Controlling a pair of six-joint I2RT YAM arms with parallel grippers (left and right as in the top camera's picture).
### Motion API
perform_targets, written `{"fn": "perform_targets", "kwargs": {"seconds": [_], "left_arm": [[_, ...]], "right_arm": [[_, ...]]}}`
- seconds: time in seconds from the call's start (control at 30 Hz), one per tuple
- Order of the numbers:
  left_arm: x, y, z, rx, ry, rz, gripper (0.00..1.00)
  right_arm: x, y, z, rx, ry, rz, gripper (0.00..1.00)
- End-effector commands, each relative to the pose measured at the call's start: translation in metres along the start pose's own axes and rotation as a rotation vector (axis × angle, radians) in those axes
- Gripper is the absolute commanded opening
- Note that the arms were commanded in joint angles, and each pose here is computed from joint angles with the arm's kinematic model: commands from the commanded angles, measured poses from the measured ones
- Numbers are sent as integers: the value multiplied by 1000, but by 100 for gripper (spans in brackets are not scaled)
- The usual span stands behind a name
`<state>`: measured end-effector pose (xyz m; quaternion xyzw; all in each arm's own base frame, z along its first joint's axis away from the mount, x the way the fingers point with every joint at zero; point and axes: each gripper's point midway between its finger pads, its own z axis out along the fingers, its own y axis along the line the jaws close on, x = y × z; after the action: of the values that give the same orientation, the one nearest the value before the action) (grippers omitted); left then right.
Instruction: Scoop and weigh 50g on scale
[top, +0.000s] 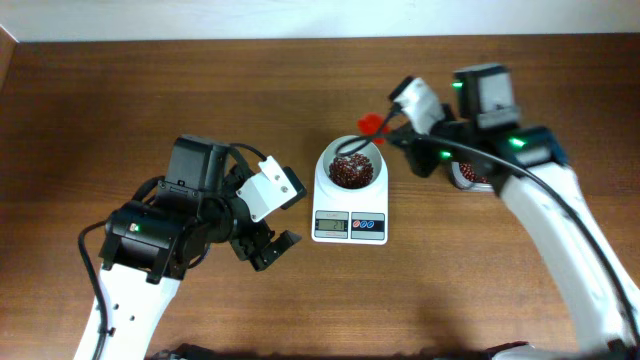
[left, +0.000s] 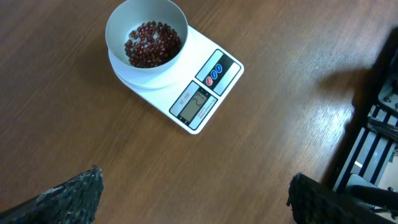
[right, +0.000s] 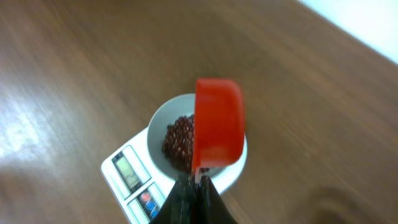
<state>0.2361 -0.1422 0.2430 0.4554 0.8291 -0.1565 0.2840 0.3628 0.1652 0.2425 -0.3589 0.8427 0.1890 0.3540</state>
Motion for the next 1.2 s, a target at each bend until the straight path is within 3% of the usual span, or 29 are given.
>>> {"fn": "perform_targets", "kwargs": {"seconds": [0.0, 0.17, 0.27, 0.63, 0.97, 1.17], "left_arm": [[-6, 1, -4, -1, -22, 19, 99], [-6, 1, -4, -1, -22, 19, 99], [-6, 1, -4, -1, -22, 19, 99], [-6, 1, -4, -1, -22, 19, 99], [-6, 1, -4, -1, -22, 19, 99], [-6, 1, -4, -1, -22, 19, 99]], "right_arm": [[12, 7, -38, 27, 38, 78, 4], [55, 2, -44, 47, 203, 181, 4], [74, -23, -50, 174, 271, 233, 4], [120, -93, -87, 473, 348, 502, 4], [184, -130, -46, 426, 536, 666, 4], [192, -155, -49, 522, 536, 659, 4]]}}
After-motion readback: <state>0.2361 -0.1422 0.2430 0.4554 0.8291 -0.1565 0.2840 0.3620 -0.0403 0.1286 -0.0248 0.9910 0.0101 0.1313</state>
